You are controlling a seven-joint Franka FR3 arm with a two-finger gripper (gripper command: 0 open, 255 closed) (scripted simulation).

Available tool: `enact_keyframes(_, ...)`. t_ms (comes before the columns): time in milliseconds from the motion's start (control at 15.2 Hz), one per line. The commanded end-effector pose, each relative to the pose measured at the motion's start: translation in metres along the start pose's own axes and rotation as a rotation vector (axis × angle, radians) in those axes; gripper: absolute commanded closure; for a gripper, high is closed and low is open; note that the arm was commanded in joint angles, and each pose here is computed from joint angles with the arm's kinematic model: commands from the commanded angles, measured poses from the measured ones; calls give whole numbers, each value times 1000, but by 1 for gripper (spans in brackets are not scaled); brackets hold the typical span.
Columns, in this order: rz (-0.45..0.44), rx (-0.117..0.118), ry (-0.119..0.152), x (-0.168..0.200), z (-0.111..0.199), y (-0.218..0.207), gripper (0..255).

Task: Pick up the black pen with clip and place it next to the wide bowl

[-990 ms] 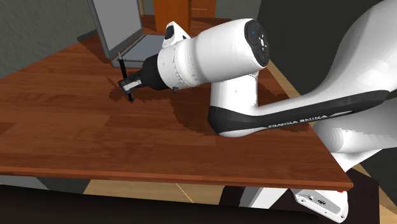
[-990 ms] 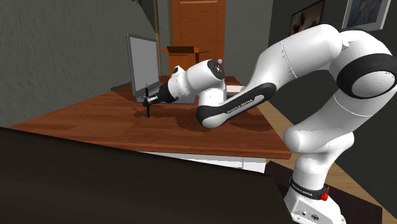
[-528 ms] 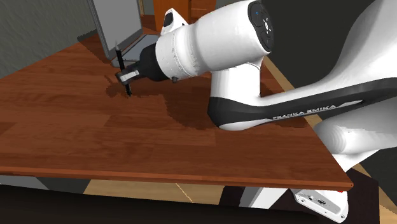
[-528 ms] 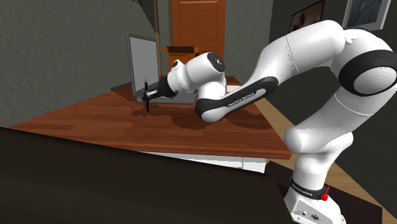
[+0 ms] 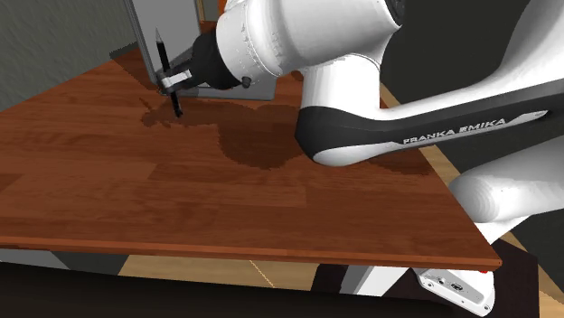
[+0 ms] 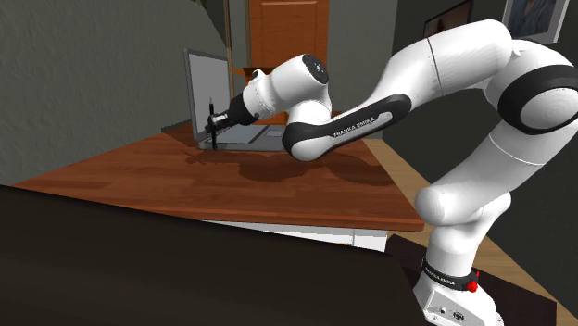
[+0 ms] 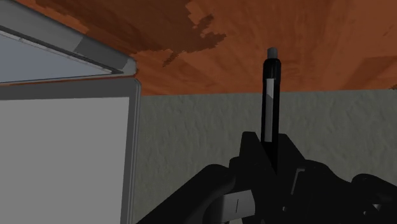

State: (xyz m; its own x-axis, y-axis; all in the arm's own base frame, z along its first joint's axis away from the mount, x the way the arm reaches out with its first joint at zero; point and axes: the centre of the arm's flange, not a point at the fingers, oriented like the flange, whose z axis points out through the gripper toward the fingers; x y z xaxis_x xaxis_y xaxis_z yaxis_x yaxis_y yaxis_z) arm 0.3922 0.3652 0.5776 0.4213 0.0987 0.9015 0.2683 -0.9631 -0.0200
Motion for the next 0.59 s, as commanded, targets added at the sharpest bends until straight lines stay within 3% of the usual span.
enact_keyframes(0,0,0,0,9,-4,0,255)
enact_keyframes(528,0,0,0,48,-23,-1,255)
